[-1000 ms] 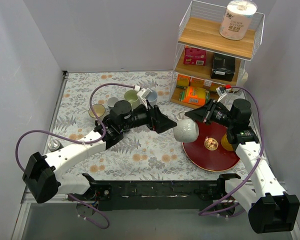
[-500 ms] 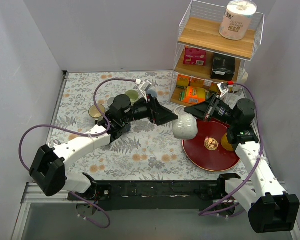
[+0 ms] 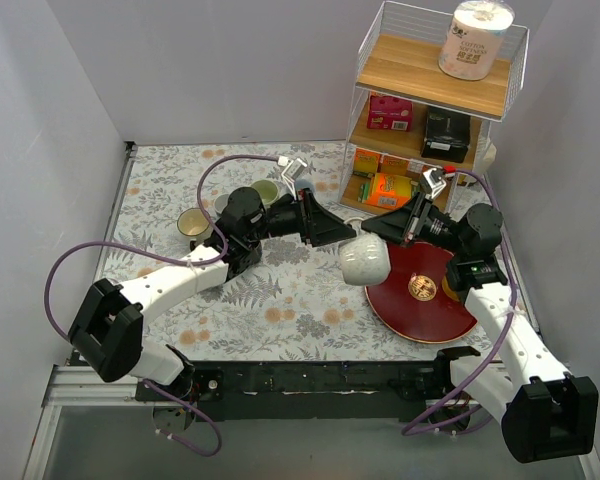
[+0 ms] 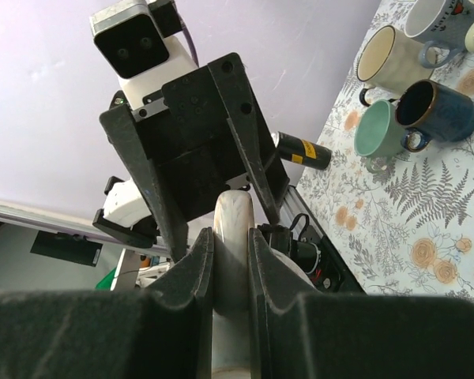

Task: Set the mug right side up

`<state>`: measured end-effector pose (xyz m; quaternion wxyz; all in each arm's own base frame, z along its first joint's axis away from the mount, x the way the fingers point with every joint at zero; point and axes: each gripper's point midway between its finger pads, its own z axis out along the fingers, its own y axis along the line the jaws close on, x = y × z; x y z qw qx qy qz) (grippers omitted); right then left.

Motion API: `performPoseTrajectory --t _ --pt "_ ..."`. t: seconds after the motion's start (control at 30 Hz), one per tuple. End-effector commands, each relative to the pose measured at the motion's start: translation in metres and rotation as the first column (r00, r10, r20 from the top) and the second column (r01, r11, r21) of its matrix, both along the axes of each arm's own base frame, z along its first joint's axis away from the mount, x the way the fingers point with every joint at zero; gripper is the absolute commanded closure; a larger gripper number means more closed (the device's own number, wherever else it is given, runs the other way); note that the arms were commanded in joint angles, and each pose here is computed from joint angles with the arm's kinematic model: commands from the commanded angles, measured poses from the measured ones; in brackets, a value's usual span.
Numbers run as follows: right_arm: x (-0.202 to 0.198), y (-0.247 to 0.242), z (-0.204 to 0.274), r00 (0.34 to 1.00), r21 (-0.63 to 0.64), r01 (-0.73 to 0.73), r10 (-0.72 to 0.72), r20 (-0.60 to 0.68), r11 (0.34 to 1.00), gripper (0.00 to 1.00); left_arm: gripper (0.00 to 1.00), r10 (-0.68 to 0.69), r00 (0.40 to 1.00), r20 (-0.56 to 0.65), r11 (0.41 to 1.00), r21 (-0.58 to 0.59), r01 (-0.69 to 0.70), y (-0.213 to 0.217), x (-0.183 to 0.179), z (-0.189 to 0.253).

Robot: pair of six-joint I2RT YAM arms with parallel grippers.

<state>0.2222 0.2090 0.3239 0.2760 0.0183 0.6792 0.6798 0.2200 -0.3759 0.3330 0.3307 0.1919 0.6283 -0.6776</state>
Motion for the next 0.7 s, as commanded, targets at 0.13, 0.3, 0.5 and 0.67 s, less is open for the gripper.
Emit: performPoseTrajectory --t 0.13,0.3,0.5,0.67 --pt "-0.004 0.004 0.027 0.997 0.083 -0.024 0.018 0.073 0.996 0.99 0.56 -0.053 0.998 0.027 0.998 -0.028 0.054 -0.002 -0.008 0.010" --pt "-0.003 0.006 0.026 0.996 0.073 -0.026 0.019 0.089 0.997 0.99 1.00 -0.026 0.998 0.049 1.000 0.004 0.026 -0.005 -0.003 0.008" --pt "0.009 0.008 0.016 0.991 -0.064 -0.004 0.013 0.133 0.998 0.81 1.00 0.073 0.994 0.080 0.989 0.122 -0.083 -0.007 0.012 -0.007" --pt "0.025 -0.002 -0.021 0.995 -0.254 0.087 -0.070 0.075 0.963 0.32 1.00 0.180 0.972 0.154 0.929 0.300 -0.219 0.006 0.025 -0.022"
